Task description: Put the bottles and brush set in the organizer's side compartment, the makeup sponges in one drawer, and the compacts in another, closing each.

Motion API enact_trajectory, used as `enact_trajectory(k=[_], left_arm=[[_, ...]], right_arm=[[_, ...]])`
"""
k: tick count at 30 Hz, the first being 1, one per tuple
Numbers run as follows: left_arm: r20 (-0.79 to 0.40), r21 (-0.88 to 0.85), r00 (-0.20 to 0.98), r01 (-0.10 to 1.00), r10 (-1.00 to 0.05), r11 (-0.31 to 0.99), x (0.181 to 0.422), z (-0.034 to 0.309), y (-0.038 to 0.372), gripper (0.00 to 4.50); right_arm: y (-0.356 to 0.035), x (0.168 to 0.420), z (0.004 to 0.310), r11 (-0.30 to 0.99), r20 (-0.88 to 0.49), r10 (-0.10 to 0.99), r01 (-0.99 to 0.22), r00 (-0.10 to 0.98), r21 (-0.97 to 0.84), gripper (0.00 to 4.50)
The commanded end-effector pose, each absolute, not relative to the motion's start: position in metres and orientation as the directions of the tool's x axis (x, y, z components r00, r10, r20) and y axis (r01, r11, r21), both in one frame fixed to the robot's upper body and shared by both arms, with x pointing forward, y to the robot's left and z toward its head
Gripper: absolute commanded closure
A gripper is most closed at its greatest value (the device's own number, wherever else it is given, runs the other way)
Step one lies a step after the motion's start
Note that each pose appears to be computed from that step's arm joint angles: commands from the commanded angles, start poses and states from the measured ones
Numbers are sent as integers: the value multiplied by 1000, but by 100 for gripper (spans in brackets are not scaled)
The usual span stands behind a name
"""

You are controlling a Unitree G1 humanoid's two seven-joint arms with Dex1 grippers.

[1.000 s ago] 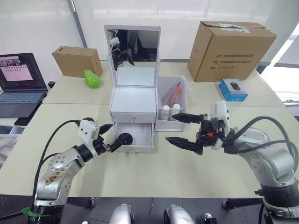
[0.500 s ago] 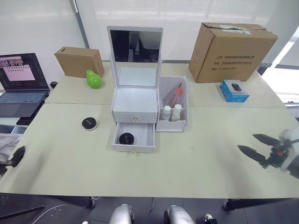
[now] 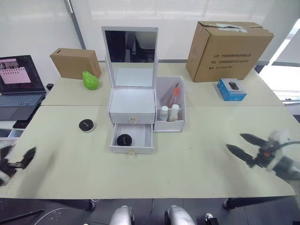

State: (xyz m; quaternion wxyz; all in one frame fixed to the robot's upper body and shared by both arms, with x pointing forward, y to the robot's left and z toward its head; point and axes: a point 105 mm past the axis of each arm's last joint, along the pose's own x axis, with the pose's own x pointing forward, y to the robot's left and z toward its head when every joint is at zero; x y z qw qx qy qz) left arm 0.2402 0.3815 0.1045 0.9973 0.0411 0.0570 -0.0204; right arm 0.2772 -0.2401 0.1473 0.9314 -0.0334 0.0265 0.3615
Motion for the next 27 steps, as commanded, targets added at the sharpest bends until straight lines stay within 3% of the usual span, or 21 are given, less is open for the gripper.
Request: enact_trajectory(k=[1,4,6,9,15,19,27], left_arm=[[-51,48,993,112,-110,993,265,111,331,4],[-1,53,995,98,-98,994,278,110,306,4],[-9,28,1000,19,-19,999,289,98,301,4],[-20,22,1000,8,-7,1000,309,91,282,4],[-117,86,993,26,-16,996,336,80,265,4],[-124,92,990,-60,71,994,351,83,283,4],[-89,35,994,-58,61,998,384,103,283,4]], right_arm=[[-182,275,187,575,51,818,-815,573,-76,0],[-144,268,216,430,150,897,-900,417,-69,0],[-120,264,230,328,197,931,-941,307,-86,0],[-89,256,235,191,161,972,-972,169,-135,0],[-81,253,240,154,163,978,-977,130,-146,0],[-78,249,235,150,151,980,-979,129,-138,0],[-71,243,229,162,160,977,-981,143,-111,0]])
